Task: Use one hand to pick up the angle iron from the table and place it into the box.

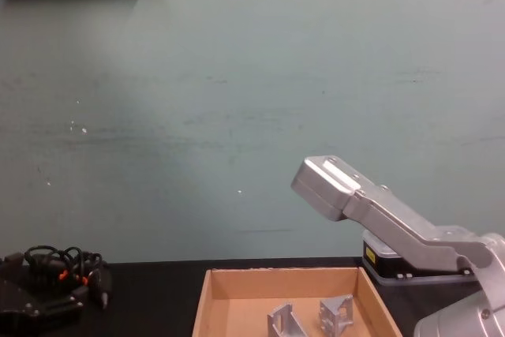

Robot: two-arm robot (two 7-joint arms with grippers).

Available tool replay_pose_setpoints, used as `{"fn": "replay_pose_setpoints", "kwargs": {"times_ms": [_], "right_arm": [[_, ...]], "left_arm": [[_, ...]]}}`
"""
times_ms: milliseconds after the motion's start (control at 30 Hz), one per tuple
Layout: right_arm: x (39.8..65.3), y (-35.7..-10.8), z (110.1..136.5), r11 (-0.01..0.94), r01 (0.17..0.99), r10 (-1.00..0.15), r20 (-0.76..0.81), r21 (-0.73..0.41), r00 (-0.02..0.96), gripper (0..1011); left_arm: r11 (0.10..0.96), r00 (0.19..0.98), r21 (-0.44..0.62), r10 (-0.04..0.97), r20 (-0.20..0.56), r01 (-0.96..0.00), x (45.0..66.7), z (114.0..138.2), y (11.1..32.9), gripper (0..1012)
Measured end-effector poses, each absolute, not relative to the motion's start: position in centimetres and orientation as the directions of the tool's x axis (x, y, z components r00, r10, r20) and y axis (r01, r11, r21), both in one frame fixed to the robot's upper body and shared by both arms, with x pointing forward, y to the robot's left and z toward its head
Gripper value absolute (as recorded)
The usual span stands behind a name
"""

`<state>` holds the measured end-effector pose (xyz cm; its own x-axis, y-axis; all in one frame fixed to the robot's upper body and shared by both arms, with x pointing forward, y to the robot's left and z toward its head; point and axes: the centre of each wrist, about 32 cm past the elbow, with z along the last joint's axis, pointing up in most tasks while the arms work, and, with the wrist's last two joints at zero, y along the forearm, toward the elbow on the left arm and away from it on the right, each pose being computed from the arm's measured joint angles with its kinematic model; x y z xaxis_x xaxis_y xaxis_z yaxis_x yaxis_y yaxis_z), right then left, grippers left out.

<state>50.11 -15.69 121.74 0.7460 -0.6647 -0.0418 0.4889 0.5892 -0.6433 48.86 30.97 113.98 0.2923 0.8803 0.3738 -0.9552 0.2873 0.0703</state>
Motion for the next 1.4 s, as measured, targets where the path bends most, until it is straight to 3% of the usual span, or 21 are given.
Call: {"fn": "replay_pose_setpoints", "kwargs": {"times_ms": [200,733,767,833,1100,1400], "right_arm": [[50.1,-15.7,121.78,0.59,0.489,-0.664,-0.041,-0.643,0.746,800],[50.09,-15.72,121.81,0.591,0.49,-0.664,-0.041,-0.641,0.747,262],[50.09,-15.72,121.81,0.591,0.49,-0.664,-0.041,-0.641,0.747,262],[50.09,-15.73,121.82,0.591,0.49,-0.663,-0.041,-0.641,0.747,164],[50.08,-15.72,121.84,0.593,0.49,-0.662,-0.041,-0.639,0.748,95],[49.65,-15.84,122.64,0.607,0.507,-0.657,-0.027,-0.613,0.754,94]], "left_arm": [[0.287,0.292,0.07,0.88,0.374,-0.955,48.86,113.98,30.97,1011],[0.287,0.292,0.07,0.88,0.374,-0.955,48.86,113.98,30.97,1011],[0.287,0.292,0.07,0.88,0.374,-0.955,48.86,113.98,30.97,1011],[0.287,0.292,0.07,0.88,0.374,-0.955,48.86,113.98,30.97,1011],[0.287,0.292,0.07,0.88,0.374,-0.955,48.86,113.98,30.97,1011],[0.287,0.292,0.07,0.88,0.374,-0.955,48.86,113.98,30.97,1011]]}}
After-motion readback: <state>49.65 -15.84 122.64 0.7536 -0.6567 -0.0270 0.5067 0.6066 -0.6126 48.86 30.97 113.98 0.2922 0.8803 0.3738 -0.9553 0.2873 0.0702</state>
